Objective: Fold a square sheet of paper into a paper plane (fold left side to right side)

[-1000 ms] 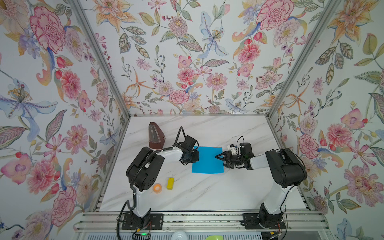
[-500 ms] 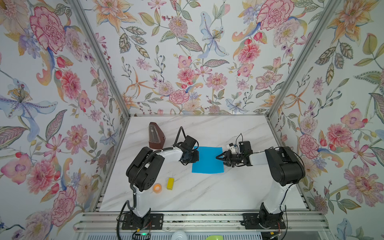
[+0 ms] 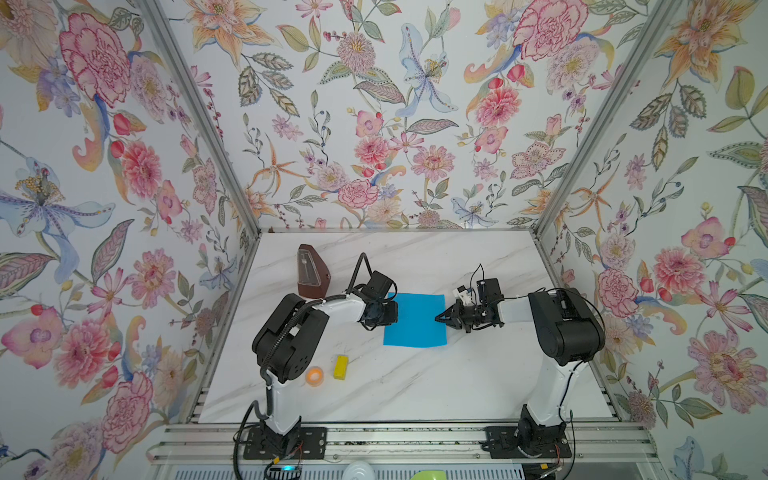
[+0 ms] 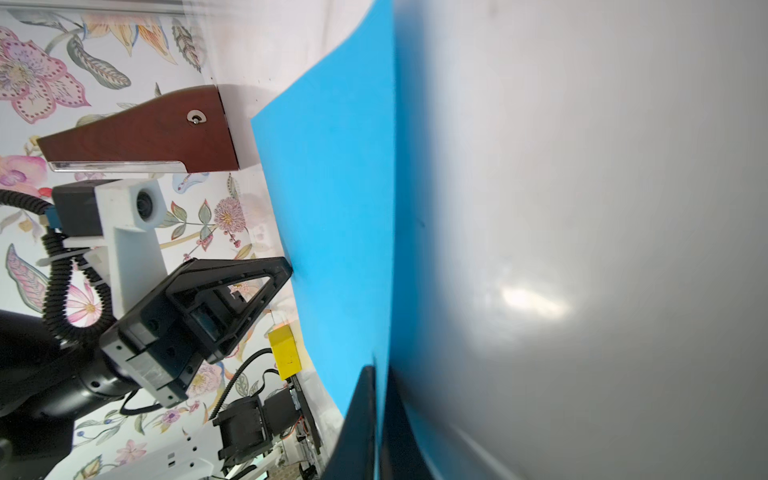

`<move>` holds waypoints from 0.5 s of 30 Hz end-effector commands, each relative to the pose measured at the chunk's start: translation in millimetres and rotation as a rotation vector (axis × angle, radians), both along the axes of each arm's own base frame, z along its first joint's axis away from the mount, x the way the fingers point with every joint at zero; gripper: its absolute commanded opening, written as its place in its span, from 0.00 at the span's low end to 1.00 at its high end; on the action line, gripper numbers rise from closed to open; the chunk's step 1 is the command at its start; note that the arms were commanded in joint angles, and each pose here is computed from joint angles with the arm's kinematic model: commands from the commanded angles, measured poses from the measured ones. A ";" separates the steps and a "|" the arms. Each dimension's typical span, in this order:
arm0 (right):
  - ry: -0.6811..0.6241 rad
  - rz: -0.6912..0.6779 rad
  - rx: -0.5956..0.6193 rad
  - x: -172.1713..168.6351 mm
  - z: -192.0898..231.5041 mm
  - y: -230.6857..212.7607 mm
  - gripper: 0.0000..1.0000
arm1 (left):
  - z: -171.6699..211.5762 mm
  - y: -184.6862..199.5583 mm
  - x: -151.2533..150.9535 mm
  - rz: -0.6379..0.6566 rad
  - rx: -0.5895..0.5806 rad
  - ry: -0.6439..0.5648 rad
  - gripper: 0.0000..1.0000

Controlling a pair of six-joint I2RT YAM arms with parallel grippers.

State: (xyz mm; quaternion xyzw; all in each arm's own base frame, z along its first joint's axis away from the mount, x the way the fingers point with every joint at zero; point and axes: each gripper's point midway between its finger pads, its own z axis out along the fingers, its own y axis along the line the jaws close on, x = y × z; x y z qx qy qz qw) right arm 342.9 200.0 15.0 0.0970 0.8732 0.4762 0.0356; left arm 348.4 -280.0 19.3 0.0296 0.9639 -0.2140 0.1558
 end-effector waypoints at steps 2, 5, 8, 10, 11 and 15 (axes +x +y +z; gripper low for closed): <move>0.029 -0.006 -0.158 -8.3 -0.1 -13.5 0.01 | 24.3 13.9 8.2 0.010 0.026 -0.076 0.00; -0.063 0.027 -0.207 -4.6 31.1 -16.0 0.00 | 67.3 12.8 17.1 0.005 -0.029 -0.218 0.08; -0.221 0.081 -0.303 -1.5 69.9 -19.2 0.00 | 110.8 18.1 21.0 0.007 -0.069 -0.370 0.19; -0.366 0.119 -0.394 -0.7 100.8 -21.6 0.00 | 148.5 21.5 20.7 0.007 -0.115 -0.492 0.30; -0.428 0.130 -0.431 -0.3 114.3 -22.7 0.00 | 161.7 21.9 19.0 -0.003 -0.139 -0.545 0.33; -0.752 0.194 -0.562 -6.9 181.0 -20.4 0.00 | 214.7 30.2 9.8 0.007 -0.247 -0.767 0.46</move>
